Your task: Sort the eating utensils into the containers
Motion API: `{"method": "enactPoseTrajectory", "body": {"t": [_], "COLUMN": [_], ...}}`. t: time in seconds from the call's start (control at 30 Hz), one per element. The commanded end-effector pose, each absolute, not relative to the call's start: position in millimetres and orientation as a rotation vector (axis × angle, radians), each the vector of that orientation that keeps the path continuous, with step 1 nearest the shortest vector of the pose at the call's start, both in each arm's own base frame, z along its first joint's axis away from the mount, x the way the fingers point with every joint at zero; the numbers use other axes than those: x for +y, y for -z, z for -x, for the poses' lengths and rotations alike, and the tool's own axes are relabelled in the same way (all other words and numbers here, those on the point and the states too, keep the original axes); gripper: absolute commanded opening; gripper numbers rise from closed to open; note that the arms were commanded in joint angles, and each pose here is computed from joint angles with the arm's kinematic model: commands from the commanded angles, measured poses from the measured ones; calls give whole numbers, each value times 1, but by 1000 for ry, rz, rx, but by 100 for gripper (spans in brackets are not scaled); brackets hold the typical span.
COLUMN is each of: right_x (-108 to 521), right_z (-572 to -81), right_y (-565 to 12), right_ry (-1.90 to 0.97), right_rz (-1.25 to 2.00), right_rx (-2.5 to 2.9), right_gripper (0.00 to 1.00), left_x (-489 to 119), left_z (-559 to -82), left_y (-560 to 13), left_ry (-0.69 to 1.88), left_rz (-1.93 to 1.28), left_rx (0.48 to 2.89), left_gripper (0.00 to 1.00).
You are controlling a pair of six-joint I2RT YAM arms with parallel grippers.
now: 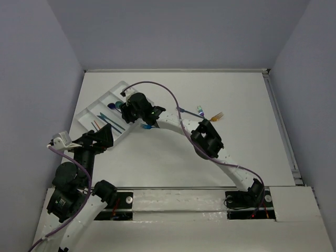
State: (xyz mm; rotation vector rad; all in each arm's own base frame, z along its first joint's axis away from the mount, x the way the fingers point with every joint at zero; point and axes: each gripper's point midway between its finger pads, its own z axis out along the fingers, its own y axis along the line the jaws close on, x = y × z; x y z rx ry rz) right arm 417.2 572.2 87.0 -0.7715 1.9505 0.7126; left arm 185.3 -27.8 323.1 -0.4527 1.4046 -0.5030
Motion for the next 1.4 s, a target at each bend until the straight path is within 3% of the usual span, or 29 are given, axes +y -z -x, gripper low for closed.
{"method": "enactPoseTrajectory", "body": {"t": [0.0, 0.13, 0.17, 0.23, 0.27, 0.47, 0.63, 1.2, 1.33, 1.37], "right_x": [573, 547, 530, 503, 484, 412, 371, 401, 403, 403], "right_z": [-417, -404, -400, -395, -386, -356, -361, -361, -361, -363], "right_y": [-189, -217, -185, -203, -171, -125, -98, -39, -25, -22], "right_ry": [-781, -752, -714, -728, -718, -710, -601, -612, -525, -471], "right_rz": [694, 764, 788, 804, 842, 976, 1000, 1246, 1264, 1268], "right_rx": [1750, 1676, 1743, 1728, 1799, 1985, 2082, 2184, 2207, 2206], "right_gripper": [55, 53, 53, 51, 50, 52, 57, 54, 46, 34], "left_x": [-29, -28, -28, -28, -29, -33, -35, -34, -34, -34], "left_z": [-187, -187, -187, -187, -187, -189, -192, -193, -192, -192], "left_y": [-332, -332, -331, -332, -333, -332, -329, -329, -329, -329], "left_ry": [511, 505, 507, 508, 513, 520, 516, 506, 507, 508], "left_rz": [442, 446, 446, 444, 441, 429, 421, 423, 424, 424], "left_rx": [1374, 1372, 1372, 1371, 1369, 1378, 1393, 1394, 1391, 1389], "left_gripper": [99, 99, 99, 99, 99, 99, 99, 99, 99, 99]}}
